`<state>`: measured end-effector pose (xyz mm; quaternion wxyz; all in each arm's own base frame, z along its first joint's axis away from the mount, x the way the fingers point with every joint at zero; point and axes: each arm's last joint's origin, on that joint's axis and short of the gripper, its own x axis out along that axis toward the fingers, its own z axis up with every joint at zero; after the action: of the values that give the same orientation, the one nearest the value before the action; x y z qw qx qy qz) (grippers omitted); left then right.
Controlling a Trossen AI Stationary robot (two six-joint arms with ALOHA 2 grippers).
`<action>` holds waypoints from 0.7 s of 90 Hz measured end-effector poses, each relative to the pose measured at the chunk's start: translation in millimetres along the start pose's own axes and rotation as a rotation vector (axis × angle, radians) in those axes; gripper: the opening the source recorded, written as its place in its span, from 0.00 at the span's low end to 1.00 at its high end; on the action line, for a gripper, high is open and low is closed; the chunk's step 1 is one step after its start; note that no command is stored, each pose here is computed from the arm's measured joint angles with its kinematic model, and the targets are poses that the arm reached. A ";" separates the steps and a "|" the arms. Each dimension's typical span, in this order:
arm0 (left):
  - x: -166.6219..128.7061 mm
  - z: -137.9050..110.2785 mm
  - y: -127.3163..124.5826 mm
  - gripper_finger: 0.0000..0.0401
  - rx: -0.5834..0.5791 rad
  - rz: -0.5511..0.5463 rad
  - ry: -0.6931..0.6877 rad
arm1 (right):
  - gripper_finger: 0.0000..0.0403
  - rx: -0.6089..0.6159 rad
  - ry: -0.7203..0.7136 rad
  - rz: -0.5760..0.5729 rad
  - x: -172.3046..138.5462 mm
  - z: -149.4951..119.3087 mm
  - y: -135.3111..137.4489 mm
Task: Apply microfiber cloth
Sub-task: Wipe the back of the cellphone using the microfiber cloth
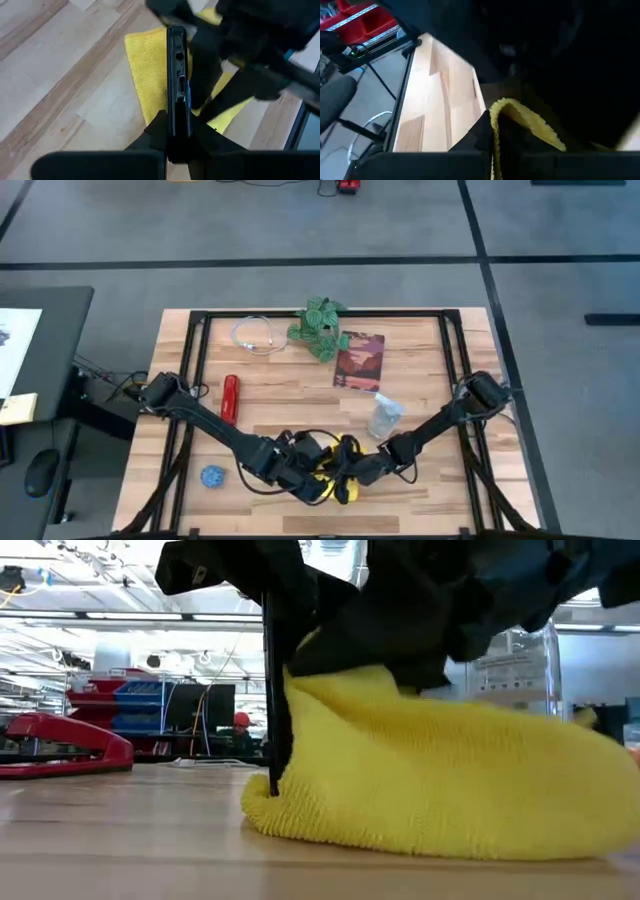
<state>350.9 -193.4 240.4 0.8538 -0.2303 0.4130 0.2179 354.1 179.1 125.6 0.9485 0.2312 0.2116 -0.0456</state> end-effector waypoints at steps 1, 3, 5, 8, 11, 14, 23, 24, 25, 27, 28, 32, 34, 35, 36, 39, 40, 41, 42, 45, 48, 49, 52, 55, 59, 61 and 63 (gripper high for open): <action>0.0 0.0 0.0 0.03 0.000 0.000 0.000 | 0.00 0.007 0.002 -0.002 0.9 -1.2 -0.5; 0.0 0.0 0.0 0.03 0.001 0.000 0.000 | 0.00 0.020 0.008 -0.006 2.2 -3.8 -1.5; 0.0 0.0 0.0 0.03 0.001 0.000 0.000 | 0.00 0.032 0.020 -0.010 2.9 -6.4 -2.4; 0.0 0.1 0.0 0.03 0.001 0.000 -0.002 | 0.00 0.045 0.035 -0.019 3.8 -10.2 -3.7; 0.0 0.1 0.0 0.03 0.001 0.000 -0.001 | 0.00 0.061 0.040 -0.021 4.2 -12.2 -4.1; 0.0 0.1 -0.1 0.03 0.001 -0.001 0.000 | 0.00 0.073 0.040 -0.019 3.9 -12.5 -3.5; 0.0 0.1 -0.1 0.03 0.006 -0.001 0.000 | 0.00 0.068 0.027 -0.017 3.4 -7.8 0.1; 0.0 0.1 -0.1 0.03 0.008 -0.002 0.000 | 0.00 0.064 0.024 -0.016 3.7 -6.9 0.9; 0.0 0.1 -0.1 0.03 0.011 -0.002 0.000 | 0.00 0.061 0.020 -0.015 4.0 -5.9 1.7; 0.0 0.1 -0.1 0.03 0.013 -0.001 -0.001 | 0.00 0.054 0.014 -0.012 4.8 -3.6 3.1; 0.0 0.1 -0.1 0.03 0.013 -0.001 -0.001 | 0.00 0.051 0.011 -0.010 5.2 -2.5 3.7; 0.0 0.1 -0.1 0.03 0.014 -0.001 -0.001 | 0.00 0.054 -0.004 -0.001 6.5 3.0 6.9; 0.0 0.1 -0.1 0.03 0.014 -0.001 -0.001 | 0.00 0.060 -0.015 0.008 7.0 5.8 8.9; 0.0 0.1 -0.1 0.03 0.015 -0.001 0.000 | 0.00 0.063 -0.020 0.011 7.2 7.1 9.6; 0.0 0.1 -0.1 0.03 0.015 -0.001 0.000 | 0.00 0.066 -0.024 0.015 7.5 8.3 10.3; 0.0 0.1 -0.1 0.03 0.015 -0.001 -0.001 | 0.00 0.069 -0.031 0.019 7.5 10.8 11.6; 0.0 0.1 -0.1 0.03 0.015 -0.001 -0.001 | 0.00 0.068 -0.031 0.020 7.5 11.1 11.8; 0.0 0.1 -0.1 0.03 0.015 -0.001 0.000 | 0.00 0.068 -0.031 0.020 7.5 11.3 11.9; 0.0 0.1 -0.1 0.03 0.015 -0.001 0.000 | 0.00 0.066 -0.030 0.018 7.5 11.2 11.9; 0.1 0.2 0.0 0.03 0.015 -0.001 0.001 | 0.00 0.058 -0.022 0.012 7.4 10.4 11.7; 0.0 0.1 -0.1 0.03 0.015 -0.002 0.000 | 0.00 0.049 -0.006 0.000 7.1 8.8 11.5; 0.0 0.1 -0.1 0.03 0.015 -0.002 0.000 | 0.00 0.047 0.001 -0.005 6.9 8.2 11.5; 0.1 0.3 -0.2 0.03 0.014 -0.003 -0.001 | 0.00 0.042 0.033 -0.032 6.0 5.0 9.5; 0.1 0.3 -0.2 0.03 0.013 -0.003 -0.001 | 0.00 0.036 0.072 -0.064 4.8 0.2 7.2; 0.2 0.5 -0.1 0.03 0.011 -0.003 0.000 | 0.00 0.033 0.127 -0.112 2.9 -6.6 3.3; 0.2 0.5 -0.1 0.03 0.011 -0.003 0.000 | 0.00 0.033 0.155 -0.135 1.8 -10.2 1.3; 0.2 0.4 -0.2 0.03 0.011 -0.003 0.000 | 0.00 0.034 0.180 -0.158 0.7 -13.5 -0.8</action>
<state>351.3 -193.3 240.5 0.8554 -0.2263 0.4138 0.2144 349.4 184.5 114.1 0.9150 0.2329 0.3129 -0.1029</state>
